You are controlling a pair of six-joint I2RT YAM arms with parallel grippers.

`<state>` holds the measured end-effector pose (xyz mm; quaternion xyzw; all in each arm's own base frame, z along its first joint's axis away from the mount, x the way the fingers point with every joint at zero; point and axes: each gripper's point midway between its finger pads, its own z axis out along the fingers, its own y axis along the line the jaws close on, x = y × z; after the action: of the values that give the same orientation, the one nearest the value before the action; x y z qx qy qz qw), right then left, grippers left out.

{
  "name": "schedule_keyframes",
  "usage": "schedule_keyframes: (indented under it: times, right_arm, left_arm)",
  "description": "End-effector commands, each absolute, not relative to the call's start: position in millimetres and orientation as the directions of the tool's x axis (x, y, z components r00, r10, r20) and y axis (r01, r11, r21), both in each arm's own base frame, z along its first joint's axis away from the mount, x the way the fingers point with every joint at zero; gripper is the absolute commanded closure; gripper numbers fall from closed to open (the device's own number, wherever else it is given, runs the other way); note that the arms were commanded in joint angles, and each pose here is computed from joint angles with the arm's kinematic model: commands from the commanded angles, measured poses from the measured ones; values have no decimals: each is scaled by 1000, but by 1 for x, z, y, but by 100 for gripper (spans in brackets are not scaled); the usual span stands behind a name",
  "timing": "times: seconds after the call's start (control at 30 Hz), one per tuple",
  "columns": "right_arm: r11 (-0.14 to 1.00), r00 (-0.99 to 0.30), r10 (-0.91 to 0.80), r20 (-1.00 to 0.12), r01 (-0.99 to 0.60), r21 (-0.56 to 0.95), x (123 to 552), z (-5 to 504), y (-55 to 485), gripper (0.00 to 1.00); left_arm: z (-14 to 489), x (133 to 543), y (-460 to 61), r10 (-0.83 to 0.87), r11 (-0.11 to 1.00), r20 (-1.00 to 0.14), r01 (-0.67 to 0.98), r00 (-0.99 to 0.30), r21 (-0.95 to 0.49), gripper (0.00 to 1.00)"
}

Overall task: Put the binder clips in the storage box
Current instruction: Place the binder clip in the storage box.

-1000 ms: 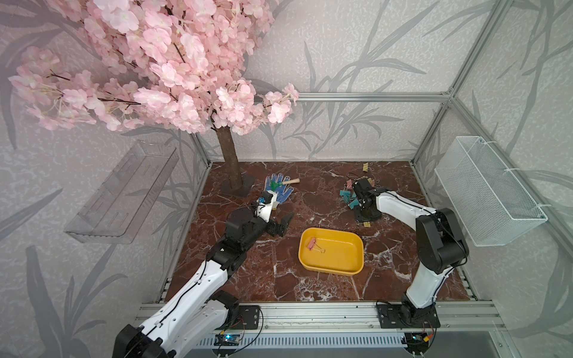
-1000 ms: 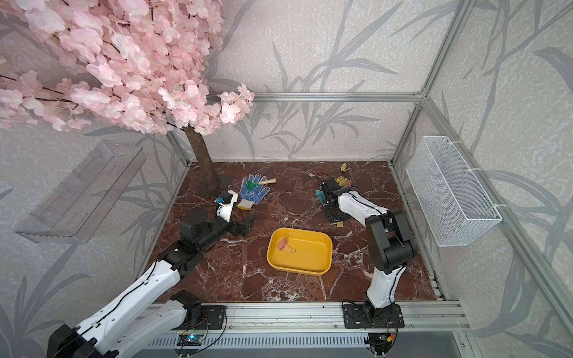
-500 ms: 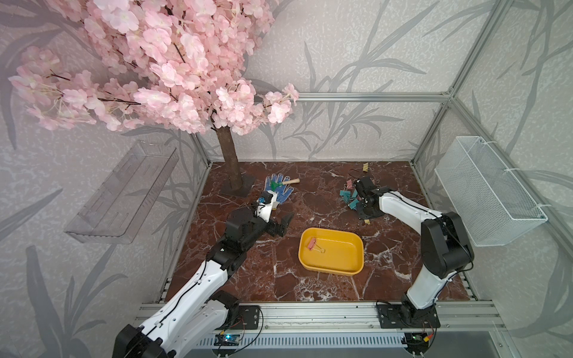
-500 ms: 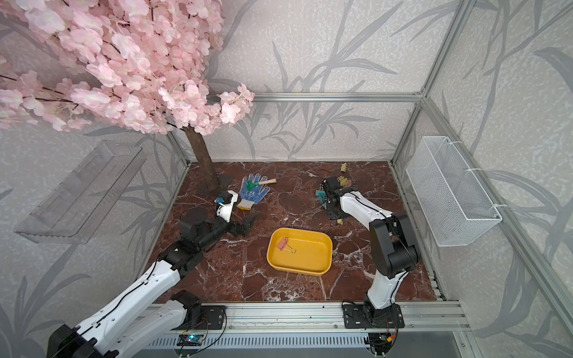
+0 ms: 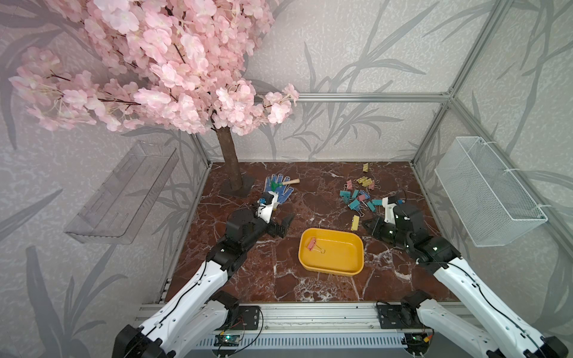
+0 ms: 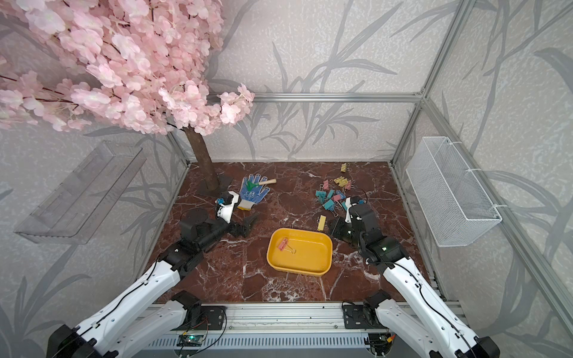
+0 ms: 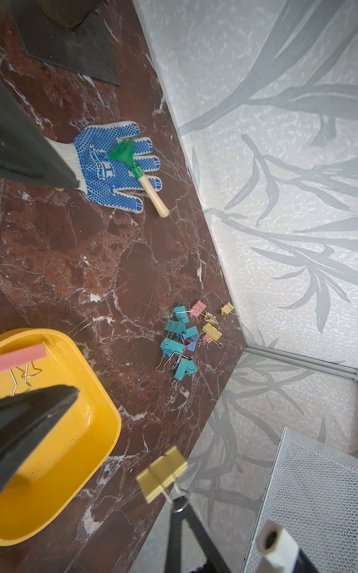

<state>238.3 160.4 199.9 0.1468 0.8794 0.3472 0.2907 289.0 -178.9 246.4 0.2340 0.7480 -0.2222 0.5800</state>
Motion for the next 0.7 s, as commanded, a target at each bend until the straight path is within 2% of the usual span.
schedule_keyframes:
  times: [0.0, 0.1, 0.2, 0.37, 0.5, 0.67]
  right_arm:
    - [556, -820, 530, -216, 144, 818, 220, 189, 194, 100]
    - [518, -840, 518, -165, 155, 841, 209, 167, 224, 100]
    - [537, -865, 480, -144, 160, 828, 205, 143, 250, 100]
    - [533, -874, 466, -135, 156, 832, 215, 110, 288, 100]
    - [537, -885, 448, -124, 156, 829, 215, 89, 310, 100]
    - [536, -875, 473, -102, 194, 822, 216, 63, 316, 100]
  left_arm:
    - [251, 285, -186, 85, 766, -975, 640, -204, -67, 0]
    - [251, 283, -188, 85, 753, -976, 654, -202, -70, 0]
    - [252, 281, -192, 84, 736, -977, 673, -194, -70, 0]
    - [253, 269, -203, 103, 674, -980, 736, -172, -58, 0]
    - [251, 261, -211, 128, 624, -979, 780, -156, -42, 0]
    - [252, 261, -210, 134, 632, -980, 775, -146, -29, 0]
